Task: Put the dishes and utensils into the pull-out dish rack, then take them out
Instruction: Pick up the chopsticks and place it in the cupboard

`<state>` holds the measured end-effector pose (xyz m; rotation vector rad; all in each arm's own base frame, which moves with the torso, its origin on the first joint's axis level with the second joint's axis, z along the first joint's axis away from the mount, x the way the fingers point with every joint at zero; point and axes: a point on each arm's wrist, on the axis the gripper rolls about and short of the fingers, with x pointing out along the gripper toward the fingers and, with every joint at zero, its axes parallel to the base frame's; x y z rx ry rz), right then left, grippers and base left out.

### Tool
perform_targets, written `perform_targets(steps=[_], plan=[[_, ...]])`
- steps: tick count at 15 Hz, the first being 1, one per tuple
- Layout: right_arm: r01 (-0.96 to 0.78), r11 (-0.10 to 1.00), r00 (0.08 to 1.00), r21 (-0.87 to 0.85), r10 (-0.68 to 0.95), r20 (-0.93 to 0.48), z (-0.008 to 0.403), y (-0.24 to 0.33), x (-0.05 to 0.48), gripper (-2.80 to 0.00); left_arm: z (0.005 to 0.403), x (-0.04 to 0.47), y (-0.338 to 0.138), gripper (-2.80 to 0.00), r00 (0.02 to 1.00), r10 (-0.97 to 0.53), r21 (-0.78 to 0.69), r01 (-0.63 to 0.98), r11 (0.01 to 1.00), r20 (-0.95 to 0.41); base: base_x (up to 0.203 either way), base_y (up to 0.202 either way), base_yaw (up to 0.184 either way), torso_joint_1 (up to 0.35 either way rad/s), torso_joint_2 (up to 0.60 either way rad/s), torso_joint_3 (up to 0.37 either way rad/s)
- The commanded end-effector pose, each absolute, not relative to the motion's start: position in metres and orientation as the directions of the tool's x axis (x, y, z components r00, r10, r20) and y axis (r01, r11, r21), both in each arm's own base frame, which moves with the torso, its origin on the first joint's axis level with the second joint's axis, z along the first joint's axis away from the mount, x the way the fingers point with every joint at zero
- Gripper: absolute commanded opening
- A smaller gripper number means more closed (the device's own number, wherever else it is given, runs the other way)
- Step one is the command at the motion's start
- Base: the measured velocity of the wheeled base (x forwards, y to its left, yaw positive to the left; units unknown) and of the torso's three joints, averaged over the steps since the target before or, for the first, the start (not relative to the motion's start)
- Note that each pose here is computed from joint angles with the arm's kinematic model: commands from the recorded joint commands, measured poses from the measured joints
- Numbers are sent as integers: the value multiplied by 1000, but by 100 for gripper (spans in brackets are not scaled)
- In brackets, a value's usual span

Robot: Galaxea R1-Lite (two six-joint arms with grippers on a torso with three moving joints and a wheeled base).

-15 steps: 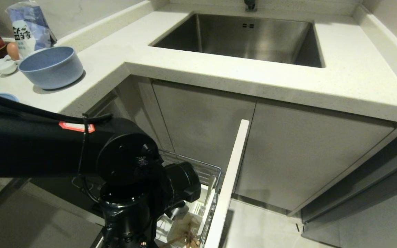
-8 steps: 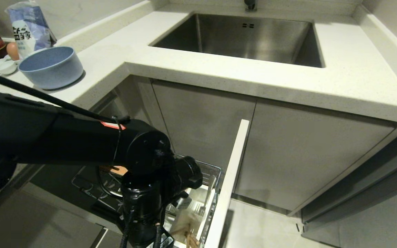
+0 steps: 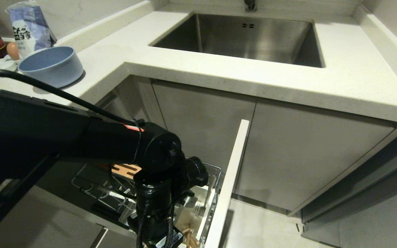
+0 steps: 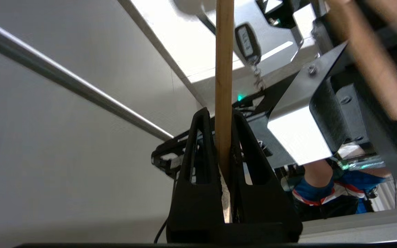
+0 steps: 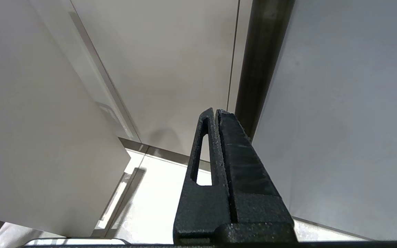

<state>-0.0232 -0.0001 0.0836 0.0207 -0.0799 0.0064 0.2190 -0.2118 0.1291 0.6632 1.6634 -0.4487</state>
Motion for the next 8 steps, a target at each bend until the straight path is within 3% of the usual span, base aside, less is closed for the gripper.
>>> perform_targets(steps=[1,8], plan=[[-7,1000,998,20,6,55,76,0,-21,-280,124,225,-219,-280,-127,166,46,642,765,-978,0,0,0,0,0,0],[-7,1000,998,21,6,55,76,0,-21,-280,107,236,-230,-280,-165,170,26,639,768,-972,0,0,0,0,0,0]])
